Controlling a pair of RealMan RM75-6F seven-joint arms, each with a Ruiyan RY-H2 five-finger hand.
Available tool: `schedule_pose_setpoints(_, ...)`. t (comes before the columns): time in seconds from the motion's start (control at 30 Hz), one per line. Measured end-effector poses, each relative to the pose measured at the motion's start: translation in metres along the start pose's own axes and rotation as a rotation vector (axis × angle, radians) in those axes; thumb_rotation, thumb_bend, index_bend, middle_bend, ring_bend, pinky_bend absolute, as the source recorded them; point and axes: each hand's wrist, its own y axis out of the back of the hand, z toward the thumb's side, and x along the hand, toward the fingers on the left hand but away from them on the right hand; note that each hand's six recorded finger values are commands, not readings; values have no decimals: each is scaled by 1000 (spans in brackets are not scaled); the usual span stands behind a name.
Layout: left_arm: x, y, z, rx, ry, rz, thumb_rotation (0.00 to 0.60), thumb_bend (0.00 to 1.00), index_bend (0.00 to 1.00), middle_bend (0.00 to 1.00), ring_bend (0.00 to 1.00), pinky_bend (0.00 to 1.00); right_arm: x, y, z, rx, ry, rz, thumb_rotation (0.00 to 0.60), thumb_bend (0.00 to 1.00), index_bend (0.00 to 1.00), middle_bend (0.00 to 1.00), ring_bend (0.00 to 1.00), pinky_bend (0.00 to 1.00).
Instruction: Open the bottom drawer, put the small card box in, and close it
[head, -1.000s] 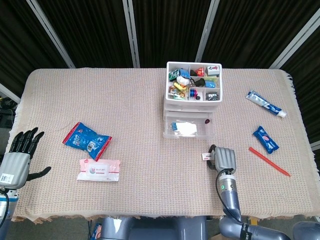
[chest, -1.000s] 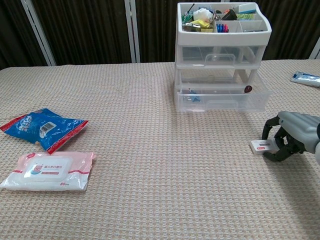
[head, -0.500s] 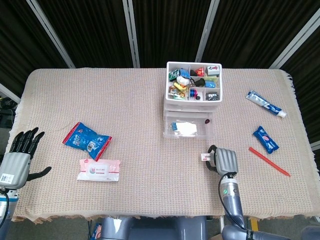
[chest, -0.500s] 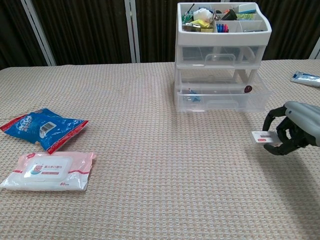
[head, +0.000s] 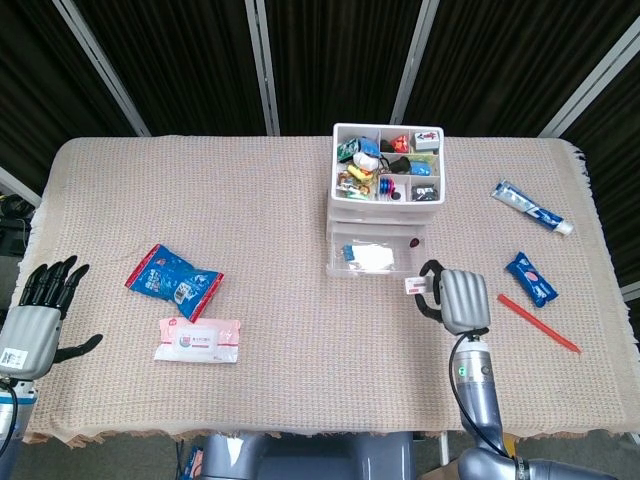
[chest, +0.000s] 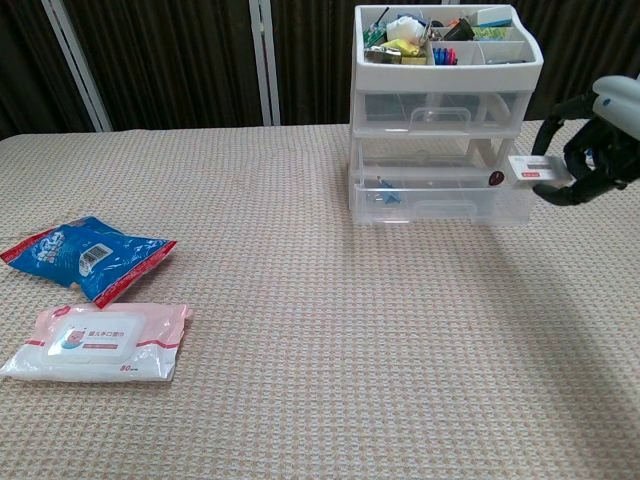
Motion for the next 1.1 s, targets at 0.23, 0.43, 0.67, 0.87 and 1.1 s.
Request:
schedule_pose_setpoints(0.23, 0, -1, 0, -2, -3, -8, 600, 101, 73, 0, 0, 0, -31, 7, 17, 31, -7, -20, 600, 243, 602, 787, 791, 651)
schedule_pose_setpoints(0.43, 0, -1, 0, -6, -4, -10, 600, 102, 73, 0, 0, 0, -54, 0, 26, 35, -37, -27, 600, 202, 519, 787, 791, 651)
schedule_pose_setpoints(0.67, 0, -1, -1, -11, -4, -14, 600, 100, 73, 0, 0, 0, -68, -13, 31, 50, -66, -24, 600, 114, 318, 783, 786, 651)
schedule_pose_setpoints(0.87, 0, -1, 0, -11, -7, -14, 600, 100, 73, 0, 0, 0, -63, -15, 31, 56, -66, -17, 600, 99, 262, 767, 772, 649)
schedule_pose_setpoints(1.1, -1, -1, 0, -5, -7, -7, 600, 102, 73, 0, 0, 0, -51, -8, 28, 65, -37, -33, 600, 99, 266, 535, 543, 540)
